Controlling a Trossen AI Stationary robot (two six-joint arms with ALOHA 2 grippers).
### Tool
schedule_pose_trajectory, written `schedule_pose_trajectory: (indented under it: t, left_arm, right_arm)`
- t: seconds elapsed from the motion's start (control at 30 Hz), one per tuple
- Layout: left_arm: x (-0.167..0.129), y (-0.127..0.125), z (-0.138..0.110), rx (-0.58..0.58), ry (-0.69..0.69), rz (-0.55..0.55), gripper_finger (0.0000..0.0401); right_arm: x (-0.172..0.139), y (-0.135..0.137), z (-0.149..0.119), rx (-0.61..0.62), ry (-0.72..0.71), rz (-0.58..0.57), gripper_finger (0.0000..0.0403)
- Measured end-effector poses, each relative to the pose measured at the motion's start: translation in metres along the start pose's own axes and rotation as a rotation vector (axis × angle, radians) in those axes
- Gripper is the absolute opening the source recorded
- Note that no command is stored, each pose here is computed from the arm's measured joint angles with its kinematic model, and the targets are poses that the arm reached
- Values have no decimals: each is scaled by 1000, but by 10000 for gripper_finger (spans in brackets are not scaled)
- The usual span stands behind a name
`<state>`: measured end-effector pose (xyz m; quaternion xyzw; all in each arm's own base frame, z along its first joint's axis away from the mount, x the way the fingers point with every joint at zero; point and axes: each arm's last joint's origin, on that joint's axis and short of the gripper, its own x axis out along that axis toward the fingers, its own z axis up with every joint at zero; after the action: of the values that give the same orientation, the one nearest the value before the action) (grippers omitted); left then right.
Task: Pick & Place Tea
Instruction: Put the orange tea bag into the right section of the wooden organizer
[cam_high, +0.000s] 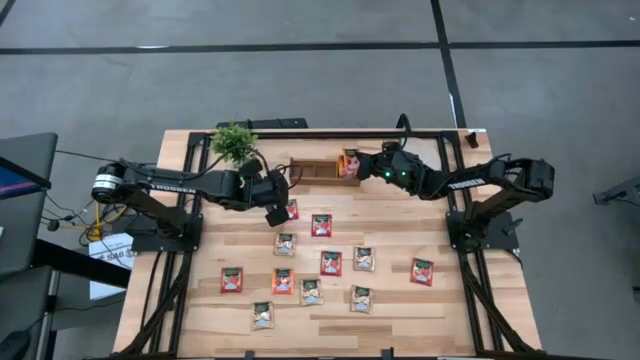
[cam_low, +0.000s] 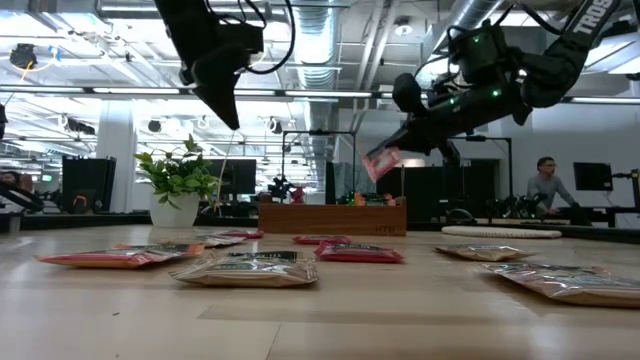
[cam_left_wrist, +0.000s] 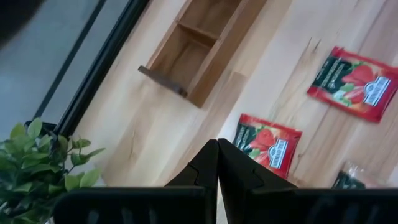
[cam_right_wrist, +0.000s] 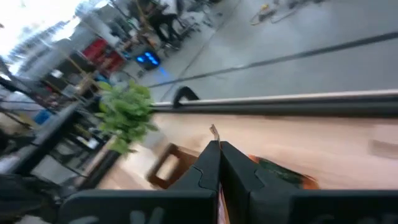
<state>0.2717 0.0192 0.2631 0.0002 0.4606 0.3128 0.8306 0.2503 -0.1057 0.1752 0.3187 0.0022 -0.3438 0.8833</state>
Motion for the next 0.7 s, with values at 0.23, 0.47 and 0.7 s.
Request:
schedule_pose_trajectory:
  t: [0.23, 0.47, 0.7]
  left_arm:
    - [0, -2, 3, -18, -25, -30, 0]
    - [0, -4, 7, -39, -51, -70, 0]
    - [-1, -4, 7, -41, -54, -76, 0]
  right_arm:
    - [0, -1, 0, 21, -14, -32, 0]
    - [3, 10, 2, 54, -15, -53, 0]
    - [29, 12, -17, 4, 89, -122, 0]
